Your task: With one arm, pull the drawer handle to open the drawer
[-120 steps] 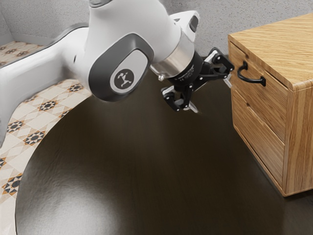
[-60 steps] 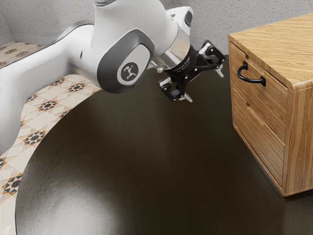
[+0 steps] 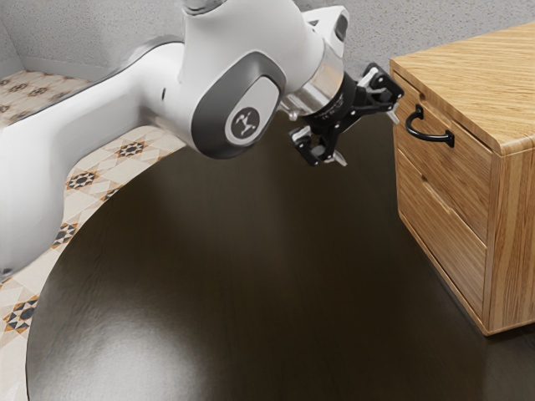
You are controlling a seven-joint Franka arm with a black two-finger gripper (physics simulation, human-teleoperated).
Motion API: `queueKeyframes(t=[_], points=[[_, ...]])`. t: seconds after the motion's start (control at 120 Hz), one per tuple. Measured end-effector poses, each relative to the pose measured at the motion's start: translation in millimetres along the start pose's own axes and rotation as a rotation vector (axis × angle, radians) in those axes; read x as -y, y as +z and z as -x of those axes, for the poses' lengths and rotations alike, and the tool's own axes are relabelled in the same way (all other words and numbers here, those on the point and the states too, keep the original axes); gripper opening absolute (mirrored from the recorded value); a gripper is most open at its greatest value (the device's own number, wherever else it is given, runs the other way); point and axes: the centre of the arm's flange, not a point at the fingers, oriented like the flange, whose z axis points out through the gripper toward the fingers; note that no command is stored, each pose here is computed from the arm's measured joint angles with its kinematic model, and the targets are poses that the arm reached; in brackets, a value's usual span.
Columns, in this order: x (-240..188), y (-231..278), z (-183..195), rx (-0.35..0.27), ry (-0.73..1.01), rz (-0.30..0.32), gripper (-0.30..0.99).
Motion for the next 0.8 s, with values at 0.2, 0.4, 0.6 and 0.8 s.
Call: queueKeyframes(t=[0.2,0.4,0.6,0.8], points=[[-10,11,2,-0.006,0.014,0.011,0.69],[-13,29,5,-0.001,0.024,0.002,0.69],[-12,44,1,0.006,0.02,-0.006,0.69],[-11,52,0,0.012,0.021,-0.009,0.69]])
